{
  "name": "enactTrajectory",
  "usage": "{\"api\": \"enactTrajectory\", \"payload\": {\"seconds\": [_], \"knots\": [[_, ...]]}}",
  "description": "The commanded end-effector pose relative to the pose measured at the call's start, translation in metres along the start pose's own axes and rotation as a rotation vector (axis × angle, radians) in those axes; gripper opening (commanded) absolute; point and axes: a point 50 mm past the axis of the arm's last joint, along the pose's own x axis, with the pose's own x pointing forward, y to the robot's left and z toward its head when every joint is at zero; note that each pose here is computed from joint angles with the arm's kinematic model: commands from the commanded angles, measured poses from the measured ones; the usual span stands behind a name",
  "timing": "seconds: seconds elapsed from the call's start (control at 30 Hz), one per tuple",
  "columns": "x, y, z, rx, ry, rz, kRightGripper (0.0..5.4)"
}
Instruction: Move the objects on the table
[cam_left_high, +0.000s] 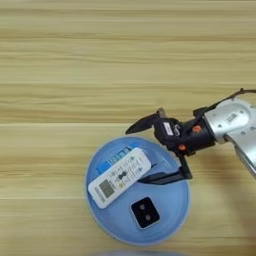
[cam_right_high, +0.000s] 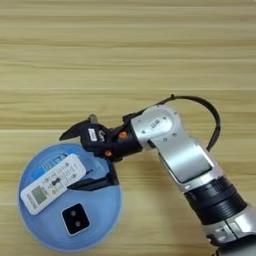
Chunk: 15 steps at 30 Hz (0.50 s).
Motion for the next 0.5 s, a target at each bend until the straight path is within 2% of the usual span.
{"api": "enactTrajectory", "payload": {"seconds": [0.03, 0.2, 0.5], "knots": [[-0.007, -0.011, 0.009, -0.128, 0.038, -0.083, 5.38], [-0.007, -0.010, 0.006, -0.139, 0.053, -0.079, 5.38], [-0.001, -0.007, -0.011, -0.130, 0.113, -0.055, 5.38]]}}
